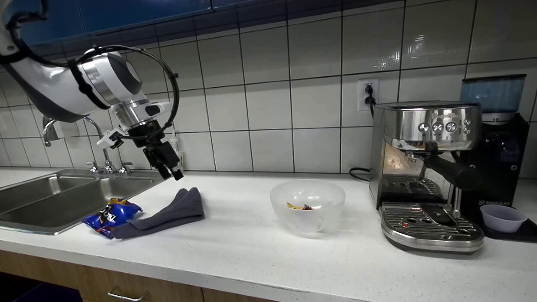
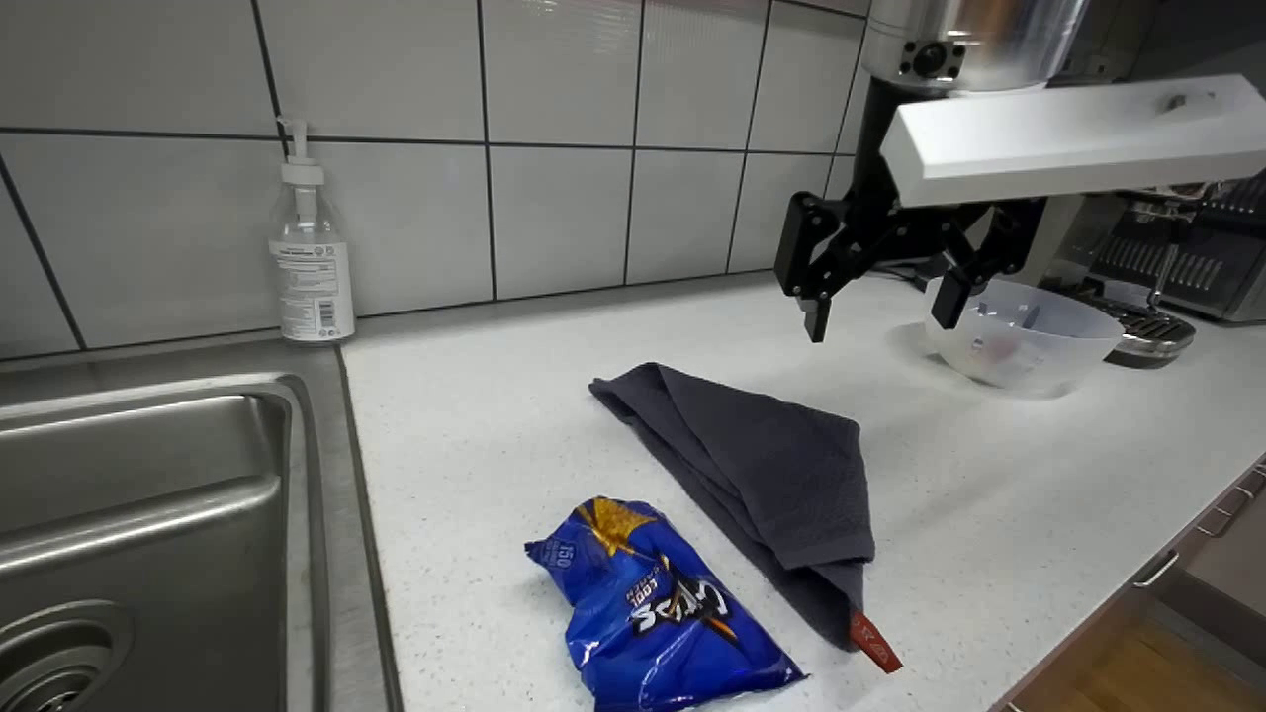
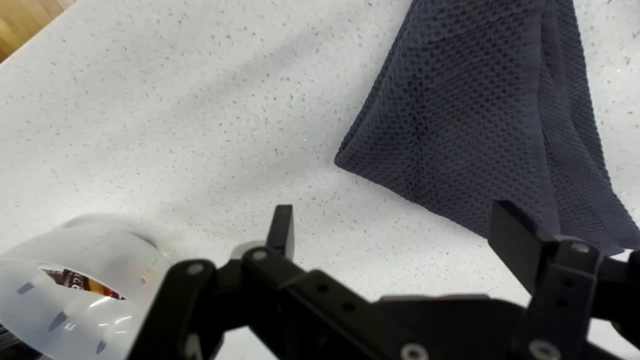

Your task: Fold the towel

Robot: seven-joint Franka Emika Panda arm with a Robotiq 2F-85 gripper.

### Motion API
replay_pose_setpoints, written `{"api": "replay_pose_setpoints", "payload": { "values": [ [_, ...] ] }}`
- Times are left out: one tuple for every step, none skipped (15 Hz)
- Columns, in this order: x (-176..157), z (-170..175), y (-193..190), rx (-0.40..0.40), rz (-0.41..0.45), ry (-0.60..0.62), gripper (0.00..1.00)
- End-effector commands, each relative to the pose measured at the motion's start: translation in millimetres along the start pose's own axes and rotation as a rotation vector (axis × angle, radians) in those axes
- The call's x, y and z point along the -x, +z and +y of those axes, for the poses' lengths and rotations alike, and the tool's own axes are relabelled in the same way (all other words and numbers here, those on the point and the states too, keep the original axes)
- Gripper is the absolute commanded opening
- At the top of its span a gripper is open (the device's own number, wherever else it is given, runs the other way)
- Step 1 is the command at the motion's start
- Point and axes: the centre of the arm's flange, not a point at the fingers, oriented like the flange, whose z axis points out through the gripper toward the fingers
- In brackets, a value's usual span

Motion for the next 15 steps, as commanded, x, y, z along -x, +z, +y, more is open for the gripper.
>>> {"api": "replay_pose_setpoints", "payload": {
  "values": [
    [-13.7, 25.6, -6.9, -0.05, -0.013, -0.028, 1.0],
    [-17.7, 30.1, -7.0, -0.061, -0.017, -0.036, 1.0],
    [-21.7, 35.5, -6.7, -0.074, -0.023, -0.047, 1.0],
    [-24.9, 39.6, -6.9, -0.083, -0.027, -0.056, 1.0],
    [-27.9, 44.8, -6.6, -0.092, -0.03, -0.072, 1.0],
    [-30.4, 49.5, -6.8, -0.1, -0.032, -0.086, 1.0],
    [-32.8, 55.1, -7.3, -0.109, -0.033, -0.103, 1.0],
    [-34.3, 60.0, -7.6, -0.116, -0.034, -0.117, 1.0],
    [-35.5, 65.1, -7.8, -0.121, -0.036, -0.132, 1.0],
    [-36.5, 69.8, -8.1, -0.126, -0.038, -0.143, 1.0],
    [-37.3, 74.7, -8.2, -0.131, -0.04, -0.154, 1.0],
    [-37.9, 78.7, -8.8, -0.135, -0.043, -0.164, 1.0],
    [-38.5, 83.1, -9.1, -0.14, -0.045, -0.171, 1.0],
    [-39.1, 87.1, -9.6, -0.144, -0.048, -0.176, 1.0],
    [-39.3, 91.0, -9.9, -0.149, -0.05, -0.18, 1.0]
  ]
}}
